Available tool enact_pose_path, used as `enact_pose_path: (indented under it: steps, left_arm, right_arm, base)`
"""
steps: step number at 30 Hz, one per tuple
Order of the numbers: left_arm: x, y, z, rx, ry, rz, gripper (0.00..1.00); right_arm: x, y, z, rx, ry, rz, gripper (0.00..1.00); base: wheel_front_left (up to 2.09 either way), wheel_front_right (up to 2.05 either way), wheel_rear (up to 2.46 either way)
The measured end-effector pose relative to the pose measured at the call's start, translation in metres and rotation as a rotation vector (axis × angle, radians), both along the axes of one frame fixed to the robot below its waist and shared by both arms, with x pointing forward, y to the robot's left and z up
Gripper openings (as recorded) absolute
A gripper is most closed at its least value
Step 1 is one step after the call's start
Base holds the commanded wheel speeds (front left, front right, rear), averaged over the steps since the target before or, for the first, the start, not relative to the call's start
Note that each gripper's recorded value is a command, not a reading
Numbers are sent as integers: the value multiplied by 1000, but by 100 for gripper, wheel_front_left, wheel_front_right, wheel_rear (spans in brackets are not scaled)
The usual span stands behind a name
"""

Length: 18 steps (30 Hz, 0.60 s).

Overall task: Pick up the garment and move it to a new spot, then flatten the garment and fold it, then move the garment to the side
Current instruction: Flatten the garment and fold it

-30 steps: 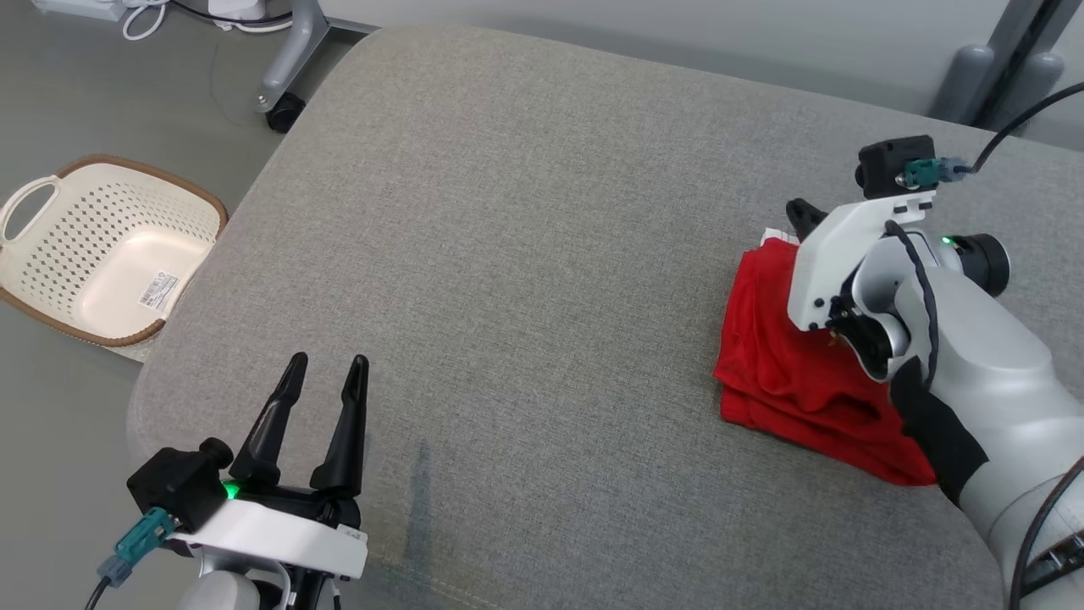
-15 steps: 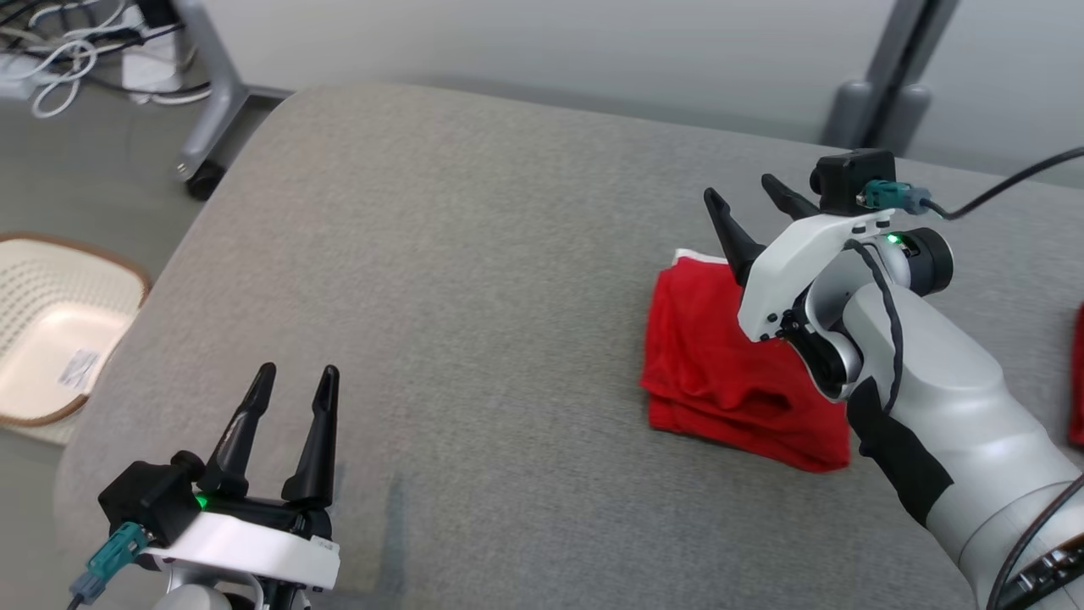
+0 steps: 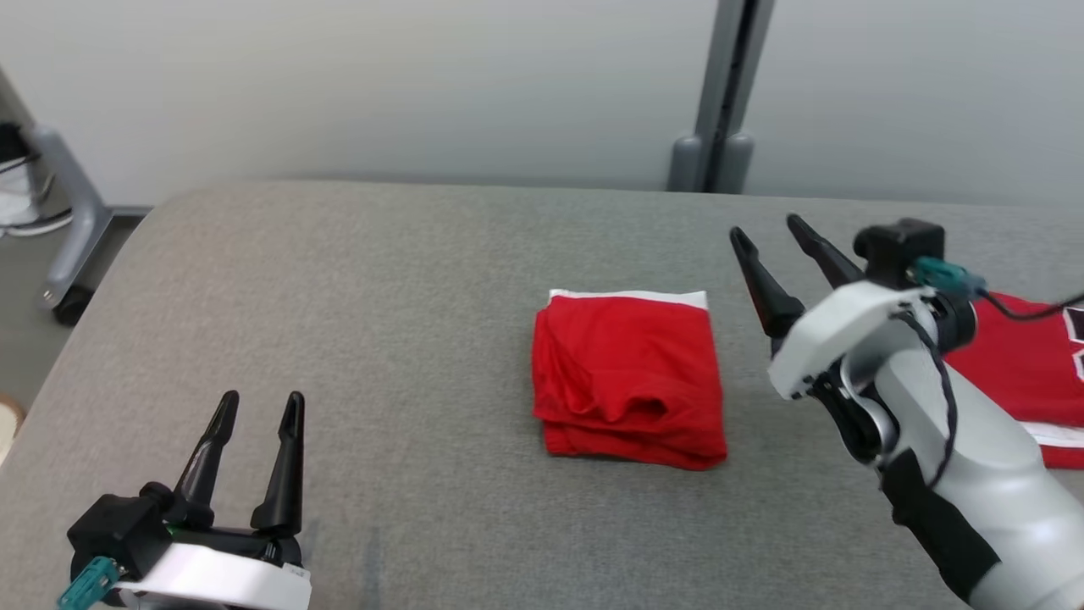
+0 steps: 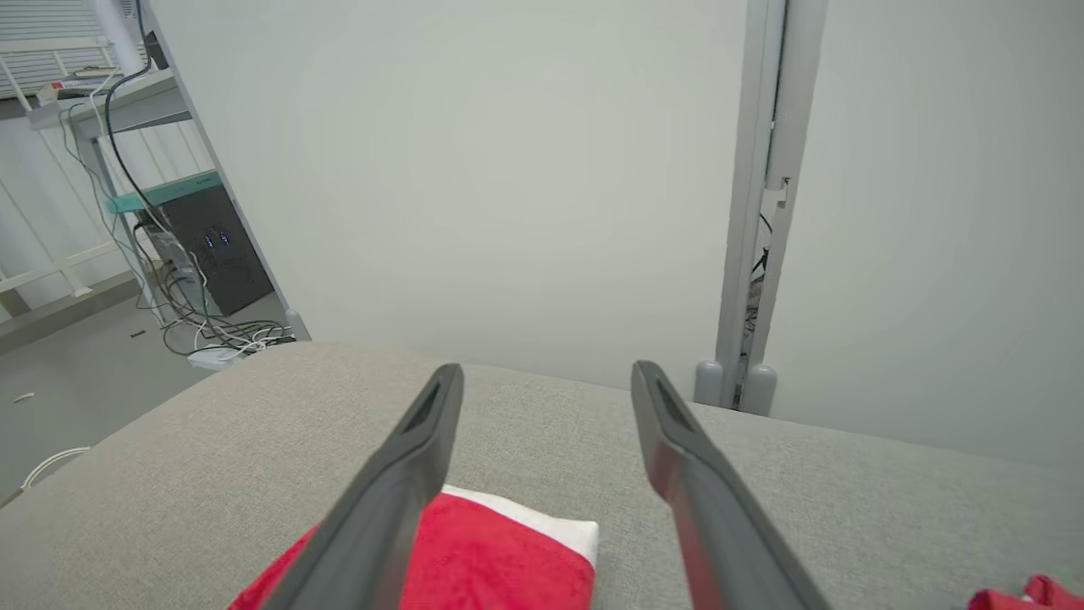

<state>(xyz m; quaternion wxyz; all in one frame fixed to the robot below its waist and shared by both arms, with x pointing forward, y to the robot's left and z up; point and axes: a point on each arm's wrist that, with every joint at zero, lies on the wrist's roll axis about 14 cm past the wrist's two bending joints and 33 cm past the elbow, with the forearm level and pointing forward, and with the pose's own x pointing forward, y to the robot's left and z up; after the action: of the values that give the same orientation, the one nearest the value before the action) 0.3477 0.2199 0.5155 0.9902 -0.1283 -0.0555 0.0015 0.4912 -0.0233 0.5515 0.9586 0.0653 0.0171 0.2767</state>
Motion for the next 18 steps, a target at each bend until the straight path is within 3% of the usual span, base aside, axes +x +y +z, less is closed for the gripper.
enact_pose_path:
  steps: [9,18]
  left_arm:
    - [6,-15,13,5,-42,-38,100]
    - [11,-20,19,14,-61,-38,100]
  right_arm:
    - [-42,-68,1,88,-62,-150,100]
    - [-80,-97,-8,152,-112,-290,100]
  base:
    - [0,0,0]
    - [0,0,0]
